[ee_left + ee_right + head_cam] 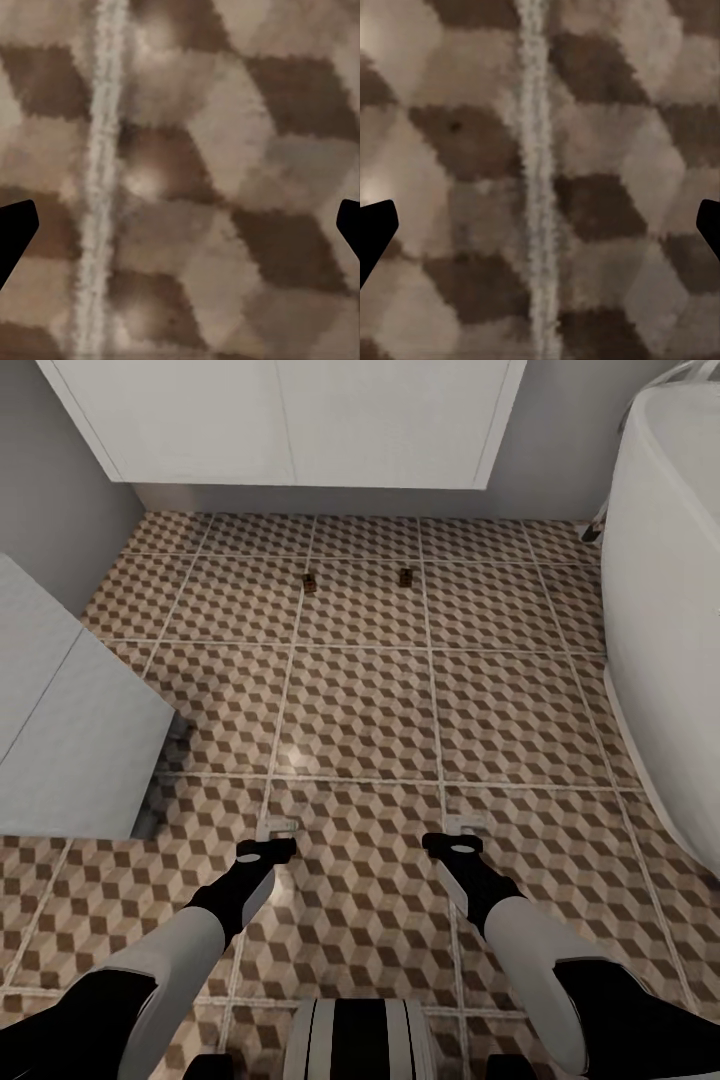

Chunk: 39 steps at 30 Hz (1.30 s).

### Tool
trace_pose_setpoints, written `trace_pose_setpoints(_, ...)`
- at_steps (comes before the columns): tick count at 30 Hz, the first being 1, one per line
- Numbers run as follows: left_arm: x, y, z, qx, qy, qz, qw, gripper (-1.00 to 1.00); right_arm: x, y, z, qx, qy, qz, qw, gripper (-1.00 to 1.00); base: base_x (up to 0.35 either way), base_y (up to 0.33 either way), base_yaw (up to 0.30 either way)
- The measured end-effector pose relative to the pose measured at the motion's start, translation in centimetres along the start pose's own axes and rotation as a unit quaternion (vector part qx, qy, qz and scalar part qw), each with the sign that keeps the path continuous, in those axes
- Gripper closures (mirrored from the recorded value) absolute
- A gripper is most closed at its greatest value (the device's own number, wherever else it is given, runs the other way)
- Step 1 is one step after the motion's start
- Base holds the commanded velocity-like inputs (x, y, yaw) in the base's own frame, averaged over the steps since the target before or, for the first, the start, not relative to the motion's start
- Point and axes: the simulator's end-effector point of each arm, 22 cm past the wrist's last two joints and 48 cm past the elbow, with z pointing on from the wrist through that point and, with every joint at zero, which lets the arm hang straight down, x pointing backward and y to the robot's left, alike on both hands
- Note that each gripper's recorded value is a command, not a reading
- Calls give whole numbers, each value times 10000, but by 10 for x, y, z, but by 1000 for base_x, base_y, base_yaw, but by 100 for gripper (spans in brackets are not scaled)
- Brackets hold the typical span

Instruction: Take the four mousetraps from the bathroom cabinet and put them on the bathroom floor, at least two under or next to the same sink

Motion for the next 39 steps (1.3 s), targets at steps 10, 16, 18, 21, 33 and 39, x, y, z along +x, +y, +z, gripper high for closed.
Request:
trace_pose_setpoints(10,-15,1,-9,1,-123,-15,9999,-100,-15,0,-9,-9,-121,20,9999,-100,-2,0,0)
trace_pose_setpoints(16,-30,2,-18,1,-242,-38,9997,-100,-29,-2,-19,-12,-240,46,9997,-100,0,0,0)
trace_pose_setpoints(18,-35,2,-21,1,-282,-44,9996,-100,-34,-2,-22,-12,-280,53,9996,-100,0,0,0)
trace_pose_setpoints(21,-42,3,-25,3,-343,-52,9994,-100,-41,-3,-27,-12,-335,64,9994,-100,0,0,0)
trace_pose_setpoints(33,-71,5,-45,3,-586,-81,9983,-100,-68,-6,-48,-22,-566,101,9983,-100,0,0,0)
trace_pose_setpoints(39,-84,6,-55,4,-707,-94,9975,-100,-82,-7,-58,-23,-685,119,9976,-100,0,0,0)
